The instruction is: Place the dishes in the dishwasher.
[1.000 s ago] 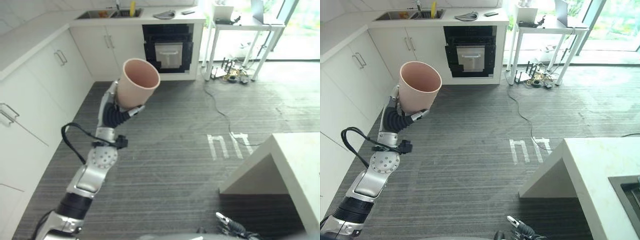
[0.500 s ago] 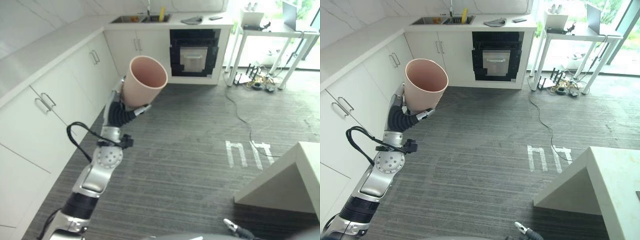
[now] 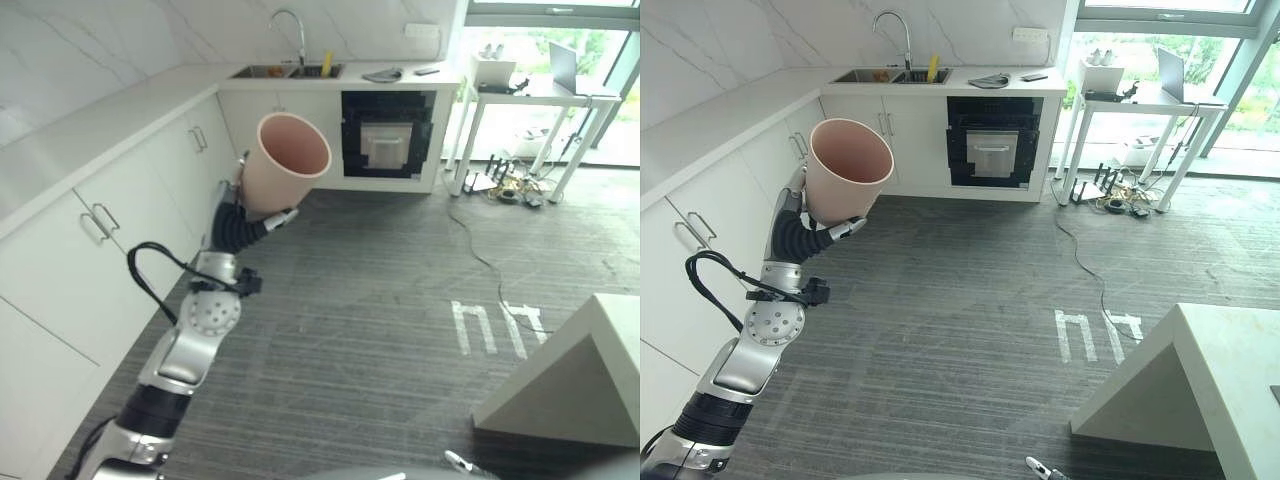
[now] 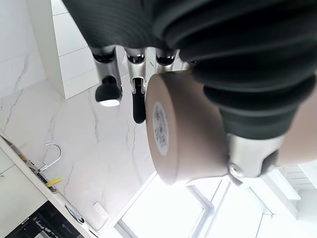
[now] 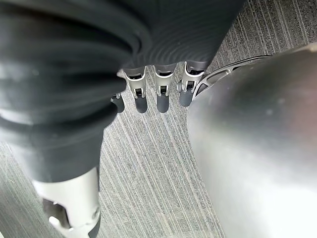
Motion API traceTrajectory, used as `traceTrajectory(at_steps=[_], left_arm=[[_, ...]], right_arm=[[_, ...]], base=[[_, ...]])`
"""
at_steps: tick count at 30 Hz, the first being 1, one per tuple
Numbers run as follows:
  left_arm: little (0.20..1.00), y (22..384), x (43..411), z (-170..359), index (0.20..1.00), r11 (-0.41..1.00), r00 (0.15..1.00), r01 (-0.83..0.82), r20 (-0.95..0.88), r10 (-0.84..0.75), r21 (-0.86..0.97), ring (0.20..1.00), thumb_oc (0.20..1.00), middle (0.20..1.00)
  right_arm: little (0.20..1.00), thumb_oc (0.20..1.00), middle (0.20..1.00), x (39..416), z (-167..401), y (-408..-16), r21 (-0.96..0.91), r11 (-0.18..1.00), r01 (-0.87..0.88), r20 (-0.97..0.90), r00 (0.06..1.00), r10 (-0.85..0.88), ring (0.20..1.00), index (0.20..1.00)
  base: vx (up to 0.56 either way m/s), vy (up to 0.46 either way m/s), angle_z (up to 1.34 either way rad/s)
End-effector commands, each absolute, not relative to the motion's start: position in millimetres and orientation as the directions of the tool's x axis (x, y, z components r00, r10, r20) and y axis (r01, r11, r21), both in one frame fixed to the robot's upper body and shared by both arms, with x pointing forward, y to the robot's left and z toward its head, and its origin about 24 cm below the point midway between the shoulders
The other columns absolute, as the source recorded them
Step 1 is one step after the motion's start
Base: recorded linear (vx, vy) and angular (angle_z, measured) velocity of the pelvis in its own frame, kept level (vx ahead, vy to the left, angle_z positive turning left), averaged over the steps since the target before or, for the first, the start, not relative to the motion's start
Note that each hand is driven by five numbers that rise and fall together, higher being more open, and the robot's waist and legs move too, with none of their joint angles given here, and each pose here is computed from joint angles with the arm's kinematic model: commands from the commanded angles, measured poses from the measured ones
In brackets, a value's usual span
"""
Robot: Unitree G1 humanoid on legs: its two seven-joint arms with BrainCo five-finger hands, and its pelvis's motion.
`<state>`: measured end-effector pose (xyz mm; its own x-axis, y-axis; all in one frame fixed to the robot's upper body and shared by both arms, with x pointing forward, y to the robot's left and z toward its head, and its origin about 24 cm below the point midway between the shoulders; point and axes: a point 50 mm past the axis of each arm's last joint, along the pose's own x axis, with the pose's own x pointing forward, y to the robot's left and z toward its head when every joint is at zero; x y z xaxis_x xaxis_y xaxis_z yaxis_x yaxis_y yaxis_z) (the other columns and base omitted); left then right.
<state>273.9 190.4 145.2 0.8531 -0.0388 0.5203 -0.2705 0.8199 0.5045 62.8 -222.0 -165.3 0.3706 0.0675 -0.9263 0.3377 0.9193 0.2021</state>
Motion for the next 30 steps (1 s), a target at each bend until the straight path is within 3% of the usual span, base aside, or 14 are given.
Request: traceTrajectory(at_steps=[1,9,13,24,30], left_arm=[[0.2,189,281,157,0.2,0.842,0.827,-0.275,0.561,-0.04,0.465,0.2,0.2,0.2],[0.2,185,284,160,0.2,0.84,0.832,-0.255,0.551,-0.061,0.478,0.2,0.2,0.2],[0.2,188,280,157,0.2,0.839,0.847,-0.238,0.528,-0.068,0.489,0.2,0.2,0.2],[0.2,179,287,157,0.2,0.8,0.846,-0.135,0.488,-0.214,0.584,0.2,0.2,0.2],[0.2,173,297,162,0.2,0.787,0.839,-0.145,0.496,-0.223,0.6,0.2,0.2,0.2]], right_arm=[[1.0,1.0,1.0,96,-159,-220,0.223,0.933,0.283,-0.883,0.465,0.071,1.0,1.0],[1.0,1.0,1.0,109,-156,-228,0.139,0.953,0.27,-0.904,0.428,0.01,1.0,1.0],[1.0,1.0,1.0,109,-156,-234,0.039,0.981,0.188,-0.919,0.393,-0.038,1.0,1.0],[1.0,1.0,1.0,100,-159,-224,0.053,0.949,0.31,-0.906,0.414,-0.085,1.0,1.0],[1.0,1.0,1.0,100,-158,-228,0.014,0.95,0.31,-0.895,0.428,-0.126,1.0,1.0]], base=[[0.09,-0.063,-0.04],[0.13,-0.104,0.15],[0.5,0.381,-0.02],[0.4,0.394,-0.23],[0.29,0.035,0.37]])
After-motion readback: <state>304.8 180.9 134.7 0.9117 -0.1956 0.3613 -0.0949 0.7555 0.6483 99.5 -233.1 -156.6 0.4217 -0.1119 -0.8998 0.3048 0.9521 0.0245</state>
